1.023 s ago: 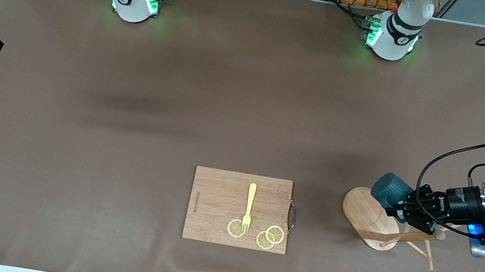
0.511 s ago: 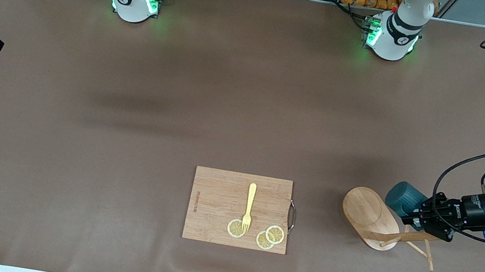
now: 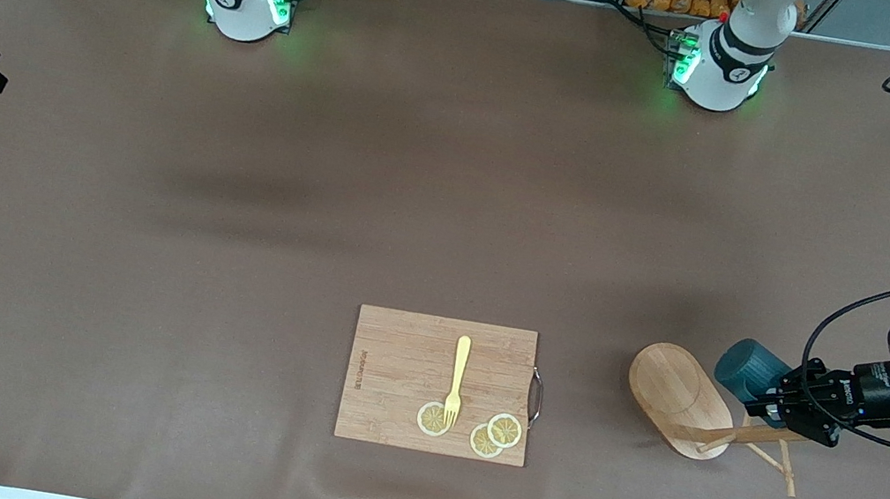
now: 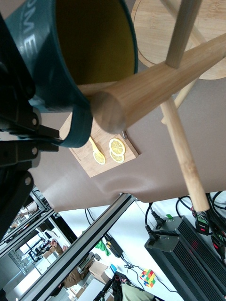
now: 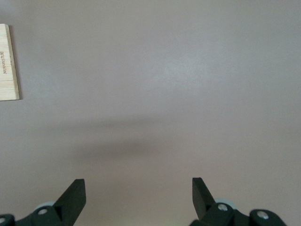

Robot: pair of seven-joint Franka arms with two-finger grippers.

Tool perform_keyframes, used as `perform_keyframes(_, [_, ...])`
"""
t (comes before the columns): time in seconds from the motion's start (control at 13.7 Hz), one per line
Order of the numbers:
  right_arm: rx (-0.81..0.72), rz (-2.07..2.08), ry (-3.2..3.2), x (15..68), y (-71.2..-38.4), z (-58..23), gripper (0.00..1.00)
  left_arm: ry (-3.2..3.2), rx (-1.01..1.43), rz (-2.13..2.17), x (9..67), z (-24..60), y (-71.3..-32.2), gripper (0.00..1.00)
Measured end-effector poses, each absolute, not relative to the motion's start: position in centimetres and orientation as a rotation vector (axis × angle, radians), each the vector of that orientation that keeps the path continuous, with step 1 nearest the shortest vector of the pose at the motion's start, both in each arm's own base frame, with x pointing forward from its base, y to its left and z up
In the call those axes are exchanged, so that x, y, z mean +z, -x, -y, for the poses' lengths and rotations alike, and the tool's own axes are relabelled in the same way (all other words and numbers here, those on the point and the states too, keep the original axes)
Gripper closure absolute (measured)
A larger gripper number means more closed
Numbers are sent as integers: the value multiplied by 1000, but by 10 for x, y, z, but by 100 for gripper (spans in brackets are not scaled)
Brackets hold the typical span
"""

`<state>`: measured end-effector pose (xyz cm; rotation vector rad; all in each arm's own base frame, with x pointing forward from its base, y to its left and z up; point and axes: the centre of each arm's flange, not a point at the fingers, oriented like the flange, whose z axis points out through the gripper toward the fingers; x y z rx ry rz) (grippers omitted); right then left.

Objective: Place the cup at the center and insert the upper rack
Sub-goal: 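Hang the mug handle onto a peg of the wooden stand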

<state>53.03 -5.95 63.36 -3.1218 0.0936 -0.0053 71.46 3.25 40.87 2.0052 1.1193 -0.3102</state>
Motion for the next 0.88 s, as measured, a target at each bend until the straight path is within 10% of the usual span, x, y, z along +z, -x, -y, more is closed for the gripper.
perform_keyframes(0.66, [-5, -94, 3122, 634, -530, 60, 0, -2005, -303, -1107, 402, -40, -715, 94])
perform_keyframes(0.88, [-5, -94, 3122, 634, -530, 60, 0, -1968, -305, -1111, 399, -45, -716, 67])
